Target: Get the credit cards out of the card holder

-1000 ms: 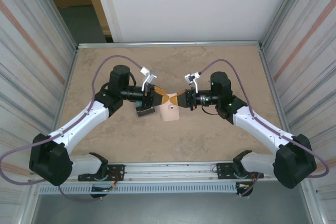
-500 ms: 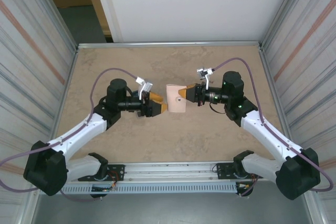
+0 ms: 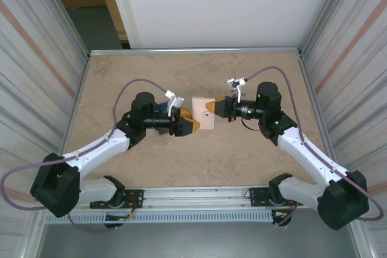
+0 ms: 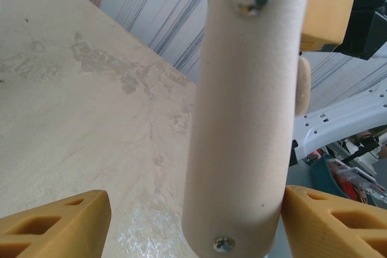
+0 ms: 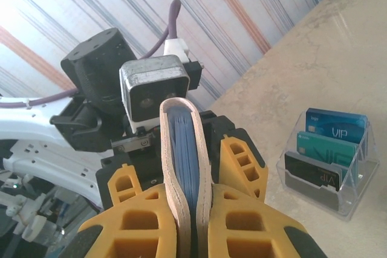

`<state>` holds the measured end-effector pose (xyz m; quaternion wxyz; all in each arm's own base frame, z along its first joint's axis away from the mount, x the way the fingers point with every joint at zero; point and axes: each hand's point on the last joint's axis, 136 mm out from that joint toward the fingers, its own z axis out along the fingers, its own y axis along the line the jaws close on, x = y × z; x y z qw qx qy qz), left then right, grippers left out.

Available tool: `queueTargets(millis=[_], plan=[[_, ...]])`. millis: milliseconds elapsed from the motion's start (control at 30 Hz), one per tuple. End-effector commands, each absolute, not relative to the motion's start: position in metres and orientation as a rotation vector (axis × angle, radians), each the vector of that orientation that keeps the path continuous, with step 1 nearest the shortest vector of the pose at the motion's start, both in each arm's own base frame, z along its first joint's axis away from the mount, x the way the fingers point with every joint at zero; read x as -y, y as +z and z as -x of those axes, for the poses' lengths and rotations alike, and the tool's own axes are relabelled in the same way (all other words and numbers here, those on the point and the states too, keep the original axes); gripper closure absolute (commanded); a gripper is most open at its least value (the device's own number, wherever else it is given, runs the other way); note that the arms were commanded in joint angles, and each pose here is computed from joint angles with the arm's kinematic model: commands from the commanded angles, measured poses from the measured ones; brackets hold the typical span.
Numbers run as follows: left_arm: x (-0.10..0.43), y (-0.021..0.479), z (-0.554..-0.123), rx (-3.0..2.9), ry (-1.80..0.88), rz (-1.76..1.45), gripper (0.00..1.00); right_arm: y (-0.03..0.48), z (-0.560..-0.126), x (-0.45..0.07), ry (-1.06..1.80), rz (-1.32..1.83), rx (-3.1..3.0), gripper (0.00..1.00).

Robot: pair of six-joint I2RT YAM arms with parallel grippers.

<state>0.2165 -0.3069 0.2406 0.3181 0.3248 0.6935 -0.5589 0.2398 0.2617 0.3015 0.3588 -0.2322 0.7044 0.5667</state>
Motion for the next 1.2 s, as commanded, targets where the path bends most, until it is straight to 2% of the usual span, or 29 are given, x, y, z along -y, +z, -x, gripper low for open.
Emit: queueTargets(millis=[0,200,367,433,467,533,567,600,633,667,700,900,1167], plan=[[0.313,0.266,-0.219,-1.726,-1.495,-0.888,0.29,0.307,-0.232,-0.265,1.504,0.639,-1.785,1.0],[0.316,0.268,-0.22,-1.715,-1.515,-0.888,0.47,0.304,-0.233,-0.268,1.508,0.642,-1.795,1.0],[0.316,0.267,-0.222,-1.725,-1.513,-0.878,0.76,0.297,-0.237,-0.27,1.5,0.626,-1.82,1.0],[0.315,0.265,-0.224,-1.738,-1.503,-0.866,0.82,0.293,-0.24,-0.268,1.473,0.6,-1.843,1.0],[0.315,0.263,-0.225,-1.749,-1.492,-0.857,0.84,0.29,-0.243,-0.266,1.448,0.579,-1.862,0.98],[0.313,0.259,-0.231,-1.778,-1.439,-0.824,0.88,0.282,-0.251,-0.261,1.369,0.521,-1.917,0.79],[0.311,0.255,-0.237,-1.805,-1.392,-0.796,0.91,0.276,-0.257,-0.257,1.31,0.475,-1.957,0.74],[0.308,0.252,-0.241,-1.823,-1.35,-0.77,0.93,0.271,-0.262,-0.252,1.257,0.43,-1.992,0.63],[0.306,0.248,-0.245,-1.839,-1.308,-0.744,0.95,0.268,-0.269,-0.246,1.195,0.374,-2.022,0.56],[0.304,0.244,-0.25,-1.855,-1.27,-0.716,0.96,0.263,-0.274,-0.24,1.138,0.317,-2.054,0.55],[0.302,0.242,-0.254,-1.865,-1.246,-0.699,0.97,0.258,-0.278,-0.234,1.086,0.263,-2.081,0.48],[0.297,0.224,-0.271,-1.93,-1.128,-0.629,0.98,0.24,-0.289,-0.206,0.82,0.009,-2.193,0.47],[0.304,0.209,-0.282,-1.978,-1.099,-0.614,1.0,0.231,-0.282,-0.234,0.754,-0.051,-2.275,0.52]])
